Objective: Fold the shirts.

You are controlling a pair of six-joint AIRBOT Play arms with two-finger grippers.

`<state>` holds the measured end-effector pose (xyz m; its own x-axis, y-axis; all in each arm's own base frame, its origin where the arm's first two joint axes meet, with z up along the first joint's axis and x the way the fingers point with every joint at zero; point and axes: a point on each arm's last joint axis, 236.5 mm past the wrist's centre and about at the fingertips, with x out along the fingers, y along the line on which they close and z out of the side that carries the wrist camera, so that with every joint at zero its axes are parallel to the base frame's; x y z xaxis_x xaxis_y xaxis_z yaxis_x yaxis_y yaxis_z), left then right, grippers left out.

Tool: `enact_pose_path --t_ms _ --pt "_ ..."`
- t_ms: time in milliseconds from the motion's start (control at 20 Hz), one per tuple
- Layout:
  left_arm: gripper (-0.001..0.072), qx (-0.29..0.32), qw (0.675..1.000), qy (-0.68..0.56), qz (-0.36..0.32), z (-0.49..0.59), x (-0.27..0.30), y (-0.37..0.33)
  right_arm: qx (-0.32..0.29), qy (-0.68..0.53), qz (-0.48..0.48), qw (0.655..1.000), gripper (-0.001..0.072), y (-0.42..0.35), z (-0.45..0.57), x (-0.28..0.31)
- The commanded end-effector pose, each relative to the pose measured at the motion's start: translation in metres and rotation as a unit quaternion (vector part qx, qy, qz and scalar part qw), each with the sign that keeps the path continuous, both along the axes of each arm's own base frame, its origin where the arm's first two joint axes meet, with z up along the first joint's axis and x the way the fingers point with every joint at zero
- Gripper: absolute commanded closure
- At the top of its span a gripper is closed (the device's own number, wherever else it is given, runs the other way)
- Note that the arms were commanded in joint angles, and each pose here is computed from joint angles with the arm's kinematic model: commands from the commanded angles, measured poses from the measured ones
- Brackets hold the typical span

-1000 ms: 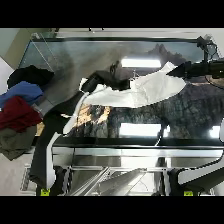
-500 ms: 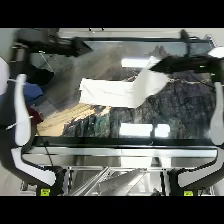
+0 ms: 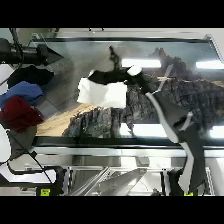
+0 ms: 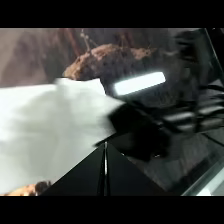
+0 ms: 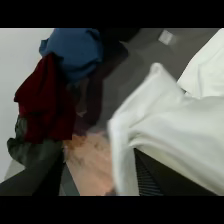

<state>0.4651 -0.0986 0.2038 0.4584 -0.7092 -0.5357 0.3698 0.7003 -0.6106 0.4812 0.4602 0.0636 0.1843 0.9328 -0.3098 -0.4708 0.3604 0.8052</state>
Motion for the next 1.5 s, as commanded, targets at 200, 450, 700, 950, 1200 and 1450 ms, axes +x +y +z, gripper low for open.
enact_pose_path --t_ms 200,450,700,950,1200,1450 --pt "0.0695 0.001 0.999 0.033 -0.013 -0.031 -0.012 0.002 0.085 0.029 0.08 0.993 0.021 0.027 -0.008 -0.027" --pt "0.0695 0.003 0.999 0.041 -0.025 -0.033 -0.019 0.001 0.015 0.042 0.125 0.991 0.0305 -0.052 0.016 -0.03" --pt "0.0695 0.005 0.999 0.039 -0.028 -0.033 -0.019 0.001 -0.198 0.069 0.071 0.975 0.0325 -0.178 0.002 -0.021" --pt "0.0695 0.005 0.999 0.039 -0.027 -0.033 -0.019 0.001 -0.312 0.176 -0.063 0.932 0.0027 -0.267 -0.079 0.007" --pt "0.0695 0.005 0.999 0.04 -0.03 -0.034 -0.02 0.0 -0.211 0.23 -0.048 0.949 0.0027 -0.202 -0.141 0.015" --pt "0.0695 0.005 0.999 0.04 -0.029 -0.034 -0.02 0.0 -0.172 0.241 -0.031 0.955 0.0044 -0.153 -0.171 0.008"
